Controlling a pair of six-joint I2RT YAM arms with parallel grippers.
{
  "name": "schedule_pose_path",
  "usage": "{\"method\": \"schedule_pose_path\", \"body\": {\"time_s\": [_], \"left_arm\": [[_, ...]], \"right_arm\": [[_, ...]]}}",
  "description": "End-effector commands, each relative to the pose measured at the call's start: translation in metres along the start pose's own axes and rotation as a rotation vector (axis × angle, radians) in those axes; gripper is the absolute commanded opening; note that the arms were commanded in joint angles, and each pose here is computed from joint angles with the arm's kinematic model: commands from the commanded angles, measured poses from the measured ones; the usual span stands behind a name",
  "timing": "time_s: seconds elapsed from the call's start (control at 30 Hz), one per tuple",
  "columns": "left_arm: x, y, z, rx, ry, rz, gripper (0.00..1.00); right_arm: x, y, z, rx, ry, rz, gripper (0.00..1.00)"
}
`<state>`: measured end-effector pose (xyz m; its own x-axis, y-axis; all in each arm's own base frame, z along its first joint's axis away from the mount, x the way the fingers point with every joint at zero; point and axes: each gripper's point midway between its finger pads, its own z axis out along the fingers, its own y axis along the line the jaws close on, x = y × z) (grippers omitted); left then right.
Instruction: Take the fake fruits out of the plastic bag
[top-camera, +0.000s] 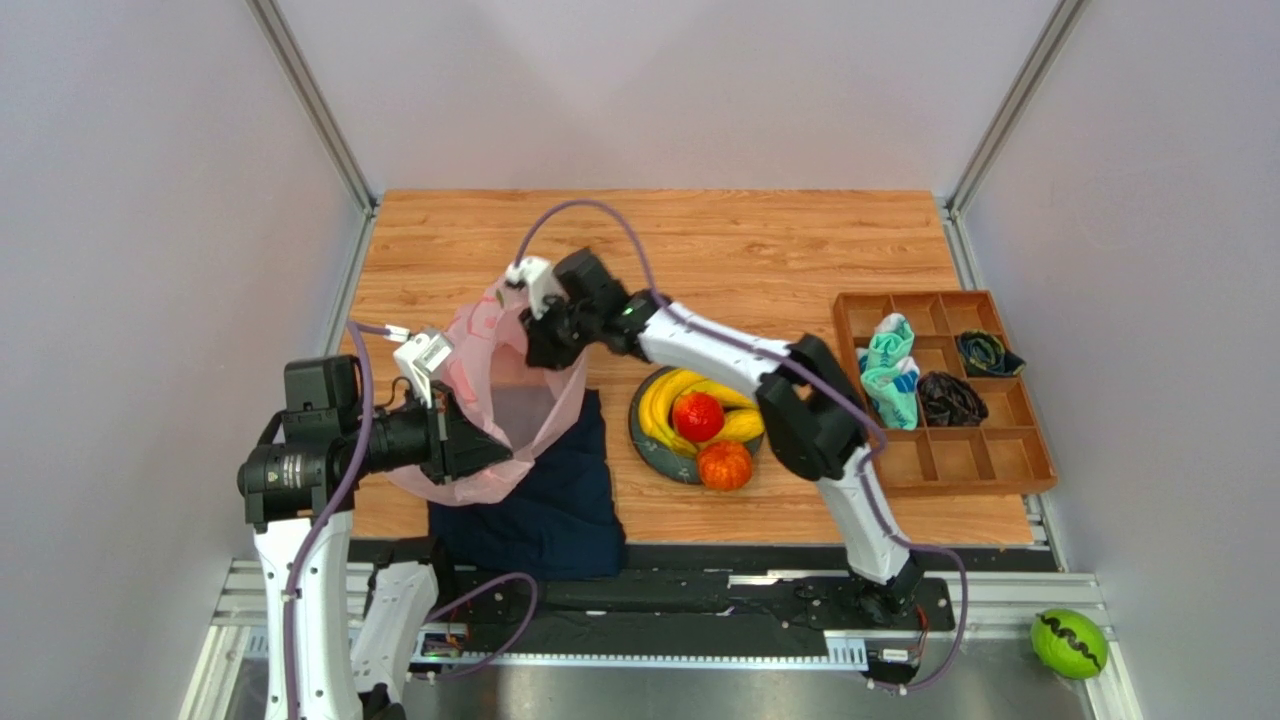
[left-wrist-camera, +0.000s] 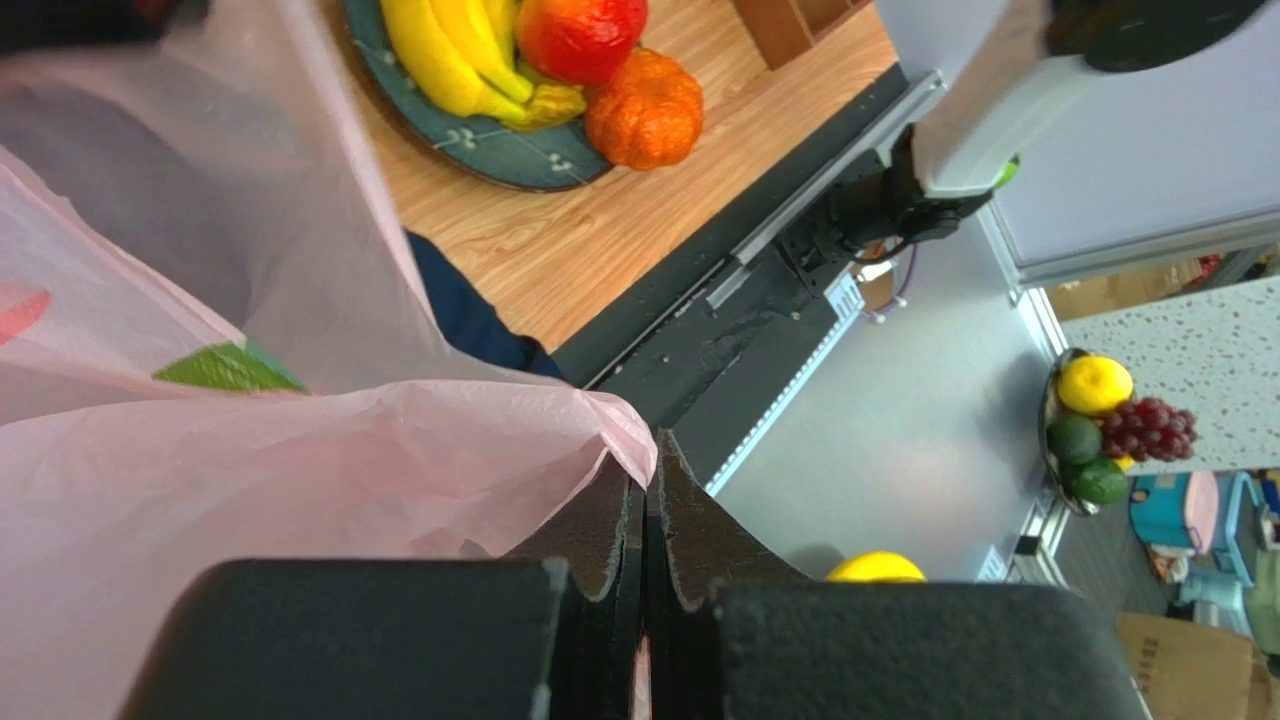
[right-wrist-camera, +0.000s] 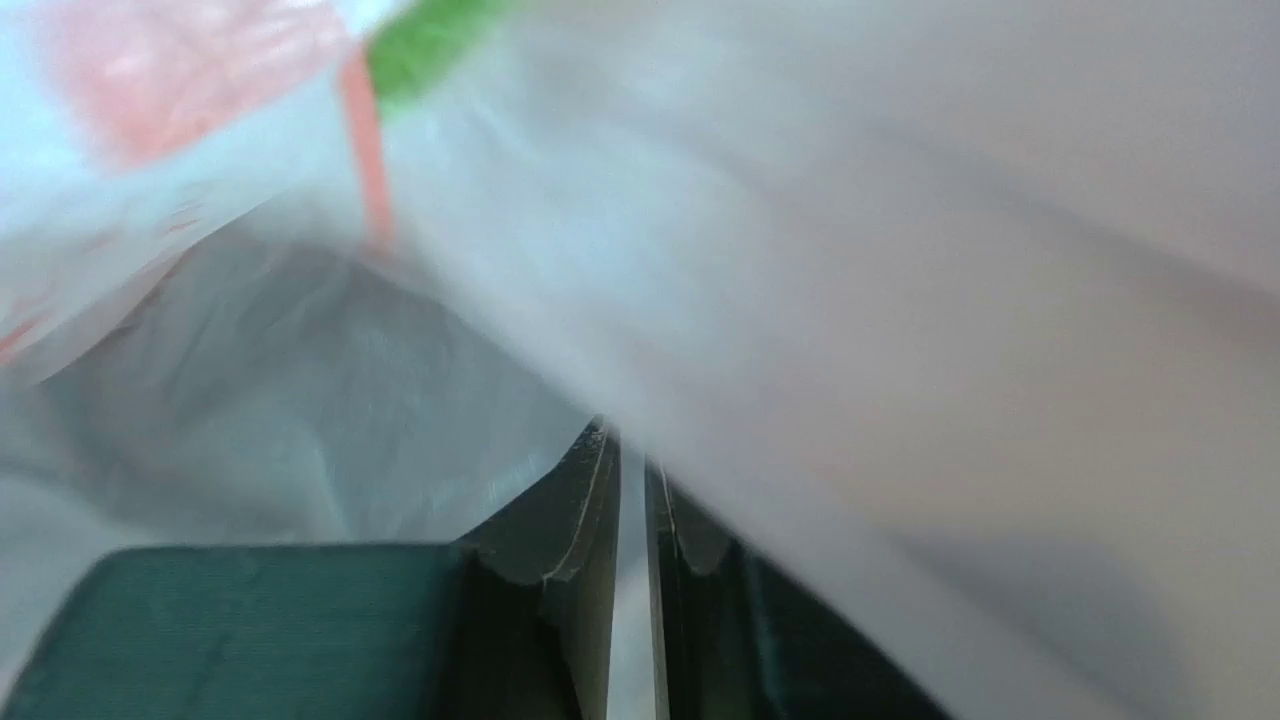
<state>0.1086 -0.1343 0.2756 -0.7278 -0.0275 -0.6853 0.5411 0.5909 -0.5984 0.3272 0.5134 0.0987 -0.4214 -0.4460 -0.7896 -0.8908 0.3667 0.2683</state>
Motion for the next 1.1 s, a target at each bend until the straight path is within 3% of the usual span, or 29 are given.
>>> {"method": "schedule_pose_path", "body": {"time_s": [0.0, 0.1, 0.3, 0.37, 0.43, 0.47, 0.5, 0.57, 0.7, 0.8, 1.0, 1.03, 1.07], "left_arm": [[-0.007, 0.017, 0.004, -0.062, -0.05, 0.024, 0.0], [-0.016, 0.028, 0.008, -0.083, -0.077, 0.047, 0.0], [-0.021, 0.042, 0.017, -0.079, -0.071, 0.037, 0.0], [-0.019, 0.029, 0.016, -0.018, -0.061, -0.006, 0.0], [-0.035, 0.0, -0.001, -0.004, -0.09, 0.061, 0.0], [-0.029, -0.012, -0.009, -0.01, -0.077, 0.066, 0.0], [-0.037, -0.029, -0.024, -0.039, -0.106, 0.186, 0.0], [-0.018, -0.031, -0.034, -0.111, -0.077, 0.179, 0.0], [0.015, -0.011, -0.016, -0.087, -0.023, 0.013, 0.0], [0.004, 0.004, -0.011, -0.118, -0.054, -0.034, 0.0], [0.011, 0.004, -0.015, -0.142, -0.046, -0.009, 0.0], [0.01, 0.004, -0.015, -0.144, -0.052, -0.006, 0.0], [0.009, 0.004, -0.015, -0.15, -0.059, -0.009, 0.0]], "right_arm": [[-0.084, 0.001, -0.113, 0.033, -0.188, -0.162, 0.14], [-0.08, 0.019, -0.145, -0.014, -0.193, -0.22, 0.13], [-0.063, 0.039, -0.168, -0.057, -0.169, -0.238, 0.13], [-0.058, 0.036, -0.172, -0.033, -0.161, -0.234, 0.14], [-0.06, 0.039, -0.185, -0.006, -0.167, -0.254, 0.14], [-0.061, 0.044, -0.191, 0.002, -0.176, -0.275, 0.14], [-0.058, 0.047, -0.196, 0.009, -0.174, -0.299, 0.14], [-0.047, 0.053, -0.203, 0.023, -0.168, -0.325, 0.15], [-0.024, 0.055, -0.175, -0.038, -0.119, -0.273, 0.3], [-0.024, 0.051, -0.144, -0.051, -0.097, -0.239, 0.37], [-0.021, 0.051, -0.099, -0.081, -0.053, -0.188, 0.49], [-0.018, 0.051, -0.093, -0.084, -0.043, -0.191, 0.53], [-0.013, 0.05, -0.087, -0.078, -0.03, -0.187, 0.65]]}}
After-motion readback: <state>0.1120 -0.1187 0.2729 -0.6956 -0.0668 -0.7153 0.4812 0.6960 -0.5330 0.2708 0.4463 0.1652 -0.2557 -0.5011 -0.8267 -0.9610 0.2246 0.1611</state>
